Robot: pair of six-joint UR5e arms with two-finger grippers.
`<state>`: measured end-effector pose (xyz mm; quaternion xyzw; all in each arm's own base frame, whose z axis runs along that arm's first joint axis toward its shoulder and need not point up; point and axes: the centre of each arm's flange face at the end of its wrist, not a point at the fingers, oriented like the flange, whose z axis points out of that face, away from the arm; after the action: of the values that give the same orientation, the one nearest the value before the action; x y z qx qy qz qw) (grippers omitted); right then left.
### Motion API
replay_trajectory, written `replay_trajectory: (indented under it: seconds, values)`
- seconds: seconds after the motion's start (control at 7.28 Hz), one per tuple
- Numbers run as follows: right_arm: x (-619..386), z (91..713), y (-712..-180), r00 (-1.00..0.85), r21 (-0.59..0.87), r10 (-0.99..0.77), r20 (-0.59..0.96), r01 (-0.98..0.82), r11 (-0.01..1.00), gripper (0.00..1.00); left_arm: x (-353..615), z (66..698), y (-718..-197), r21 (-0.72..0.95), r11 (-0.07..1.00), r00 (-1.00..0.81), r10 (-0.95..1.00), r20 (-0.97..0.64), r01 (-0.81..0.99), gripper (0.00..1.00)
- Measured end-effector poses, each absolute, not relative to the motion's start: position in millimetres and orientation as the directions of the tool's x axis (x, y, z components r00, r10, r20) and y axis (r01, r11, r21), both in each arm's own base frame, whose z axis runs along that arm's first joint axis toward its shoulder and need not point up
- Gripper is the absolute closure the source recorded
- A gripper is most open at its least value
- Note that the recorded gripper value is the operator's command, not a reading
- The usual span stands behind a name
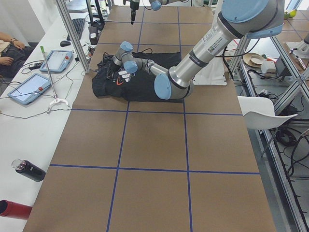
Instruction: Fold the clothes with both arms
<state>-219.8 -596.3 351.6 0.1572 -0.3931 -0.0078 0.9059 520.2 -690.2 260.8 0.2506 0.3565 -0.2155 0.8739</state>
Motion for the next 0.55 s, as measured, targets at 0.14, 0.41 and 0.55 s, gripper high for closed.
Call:
replay_trajectory:
  seconds: [0.14,0.41,0.55]
  values:
    - [-221.7,351.3,-595.8,0.690,0.290,-0.138,0.710,-0.108,0.951,0.00,522.0,263.2,-693.2,0.287,0.778,0.659,-0.206,-0.724,0.558,0.18]
    - [-224.9,349.8,-594.6,0.688,0.291,-0.141,0.712,-0.105,0.951,0.00,520.5,262.4,-693.7,0.331,0.787,0.689,-0.160,-0.707,0.522,0.00]
    - [-226.8,347.7,-593.4,0.685,0.286,-0.136,0.715,-0.110,0.952,0.00,513.8,253.8,-689.6,0.376,0.790,0.705,-0.098,-0.703,0.485,0.00]
